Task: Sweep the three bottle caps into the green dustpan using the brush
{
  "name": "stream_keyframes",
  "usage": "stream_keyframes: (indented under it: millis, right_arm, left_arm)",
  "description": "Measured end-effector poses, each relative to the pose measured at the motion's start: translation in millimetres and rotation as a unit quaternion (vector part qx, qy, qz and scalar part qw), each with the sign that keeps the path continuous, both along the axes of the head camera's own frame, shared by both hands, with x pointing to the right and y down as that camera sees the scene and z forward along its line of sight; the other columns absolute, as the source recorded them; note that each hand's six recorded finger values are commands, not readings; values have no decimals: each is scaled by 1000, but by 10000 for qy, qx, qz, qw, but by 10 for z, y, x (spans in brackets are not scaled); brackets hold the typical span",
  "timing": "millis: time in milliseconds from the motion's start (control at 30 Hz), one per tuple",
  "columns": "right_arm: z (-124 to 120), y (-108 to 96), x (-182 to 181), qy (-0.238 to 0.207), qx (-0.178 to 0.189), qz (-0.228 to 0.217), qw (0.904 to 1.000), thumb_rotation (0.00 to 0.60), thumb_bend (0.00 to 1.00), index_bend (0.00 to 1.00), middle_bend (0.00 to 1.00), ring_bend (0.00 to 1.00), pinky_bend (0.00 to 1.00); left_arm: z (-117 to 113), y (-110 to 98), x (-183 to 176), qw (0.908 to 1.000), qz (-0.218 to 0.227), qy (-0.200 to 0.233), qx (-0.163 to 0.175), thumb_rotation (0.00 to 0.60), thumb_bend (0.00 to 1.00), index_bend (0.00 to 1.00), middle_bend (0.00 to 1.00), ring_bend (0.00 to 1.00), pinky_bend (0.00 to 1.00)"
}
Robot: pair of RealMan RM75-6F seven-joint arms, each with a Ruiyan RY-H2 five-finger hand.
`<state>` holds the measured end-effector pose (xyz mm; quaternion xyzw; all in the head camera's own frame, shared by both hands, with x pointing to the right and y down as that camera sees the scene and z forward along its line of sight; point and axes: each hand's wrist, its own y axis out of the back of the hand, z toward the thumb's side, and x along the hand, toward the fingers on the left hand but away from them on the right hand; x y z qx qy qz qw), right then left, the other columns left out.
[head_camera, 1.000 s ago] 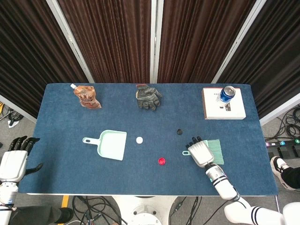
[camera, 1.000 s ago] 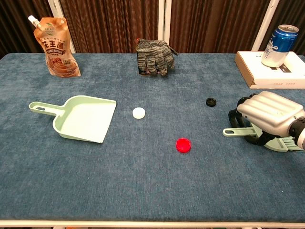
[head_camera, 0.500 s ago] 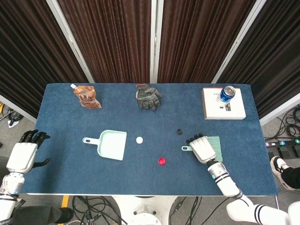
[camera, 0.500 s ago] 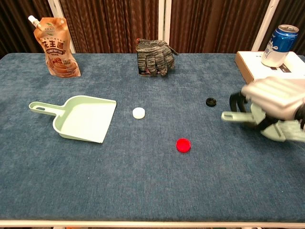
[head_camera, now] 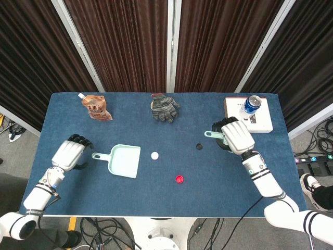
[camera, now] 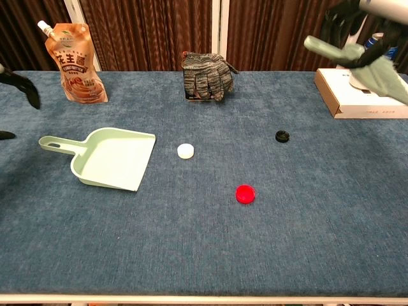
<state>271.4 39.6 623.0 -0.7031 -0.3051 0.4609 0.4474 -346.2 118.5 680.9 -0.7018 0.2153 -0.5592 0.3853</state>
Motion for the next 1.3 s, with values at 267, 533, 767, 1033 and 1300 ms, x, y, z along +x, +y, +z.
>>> stream_keyframes:
  millis: [267,533,767,1033,1300]
  right_arm:
    - [-40,-9,57,-110,-104,142,9998,600,541,677,604,348,352]
    - [29,44,104,-104,-202,207,9995,600,540,678,604,348,352]
    - [119,116,118,-129,-347,235,9990,600,539,678,604,349,352]
    - [210,157,146,-109,-474,261,9985,600,538,677,604,348,352]
    - [279,184,138,-121,-568,233,9980,600,539,677,604,349,352]
  left_arm:
    - [382,35,207,9991,82,-259,-334,600,283,356,316,211,172]
    - [533,19,316,9983,59,-421,-391,600,307,384,359,229,186]
    - [610,6,376,9979,20,-493,-423,600,308,390,379,254,191]
    - [638,-9,451,9978,46,-504,-432,600,312,432,426,301,198]
    - [669,-12,454,9971,89,-611,-441,600,329,451,436,305,200]
